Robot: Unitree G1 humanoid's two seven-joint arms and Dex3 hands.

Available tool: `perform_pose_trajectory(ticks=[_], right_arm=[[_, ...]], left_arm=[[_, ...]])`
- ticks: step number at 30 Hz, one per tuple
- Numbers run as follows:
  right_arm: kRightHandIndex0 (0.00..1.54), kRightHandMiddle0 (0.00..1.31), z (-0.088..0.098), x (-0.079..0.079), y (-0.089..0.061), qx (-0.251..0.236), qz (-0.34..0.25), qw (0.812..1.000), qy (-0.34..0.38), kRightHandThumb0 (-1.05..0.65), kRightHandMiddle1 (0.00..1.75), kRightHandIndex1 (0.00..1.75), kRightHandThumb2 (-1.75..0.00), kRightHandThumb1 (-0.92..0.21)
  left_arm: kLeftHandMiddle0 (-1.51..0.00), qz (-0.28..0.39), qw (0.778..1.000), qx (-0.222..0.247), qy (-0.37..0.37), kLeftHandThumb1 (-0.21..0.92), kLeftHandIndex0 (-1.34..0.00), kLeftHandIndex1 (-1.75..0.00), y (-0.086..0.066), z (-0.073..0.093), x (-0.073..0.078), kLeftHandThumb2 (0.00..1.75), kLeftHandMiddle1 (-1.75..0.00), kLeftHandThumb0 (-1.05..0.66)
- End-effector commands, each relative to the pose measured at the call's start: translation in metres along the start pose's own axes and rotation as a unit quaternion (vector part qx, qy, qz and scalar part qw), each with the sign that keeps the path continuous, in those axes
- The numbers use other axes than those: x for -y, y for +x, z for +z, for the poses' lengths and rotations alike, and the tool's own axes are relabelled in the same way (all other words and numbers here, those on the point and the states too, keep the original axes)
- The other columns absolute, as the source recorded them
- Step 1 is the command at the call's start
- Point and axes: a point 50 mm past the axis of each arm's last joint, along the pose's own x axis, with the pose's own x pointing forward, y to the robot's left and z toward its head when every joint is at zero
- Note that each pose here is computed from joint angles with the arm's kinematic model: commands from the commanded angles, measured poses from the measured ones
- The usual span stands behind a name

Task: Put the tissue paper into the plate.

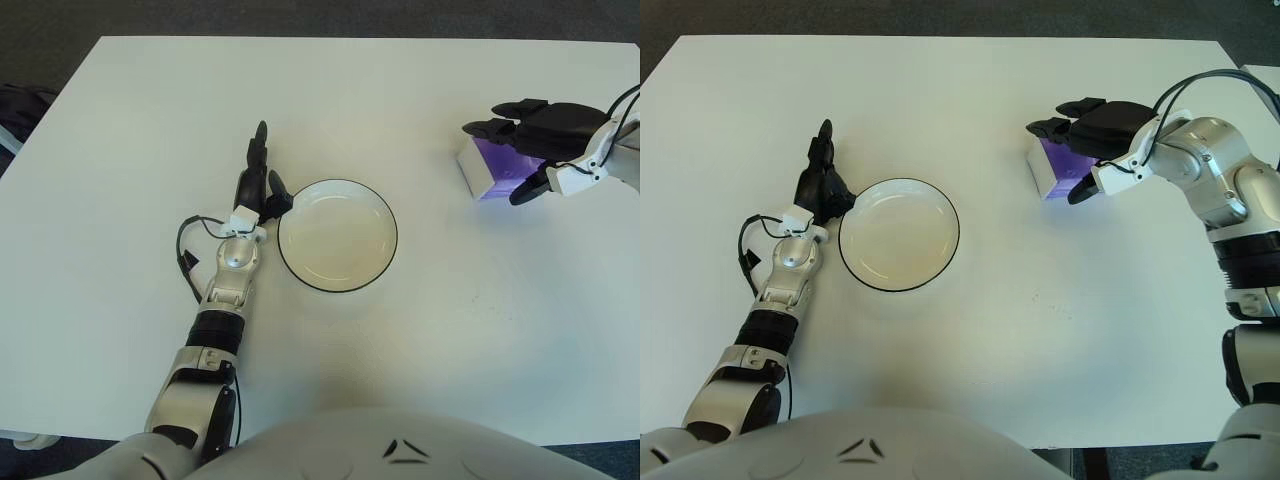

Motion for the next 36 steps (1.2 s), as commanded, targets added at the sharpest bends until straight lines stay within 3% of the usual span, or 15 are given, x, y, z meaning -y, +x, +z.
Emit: perform_pose_trajectory(ticks=[1,21,36], right_arm=[[0.0,0.0,0.0,-0.005,0.0,-0.001,-0.002,1.0,-0.001,-1.05,0.0,0.0,-0.36,-0.92],[0.0,0.0,-0.011,-0.005,0.002,-0.044,-0.041,0.998,0.026,-1.05,0.0,0.0,-0.3,-0.92],[0.0,0.0,-0.021,-0.011,-0.001,-0.073,-0.008,0.997,0.027,-1.05,0.0,0.0,-0.21,-0.92]], left_arm=[[0.0,0.001,0.998,-0.064,0.008,0.92,0.0,-0.12,-0.015,-0.026,-0.004,1.2,0.0,-0.89],[0.0,0.004,0.997,-0.07,0.015,0.92,0.0,-0.13,-0.019,-0.028,-0.008,1.2,0.0,-0.89],[0.0,0.003,0.998,-0.067,0.023,0.92,0.0,-0.15,-0.021,-0.029,-0.011,1.2,0.0,-0.9]])
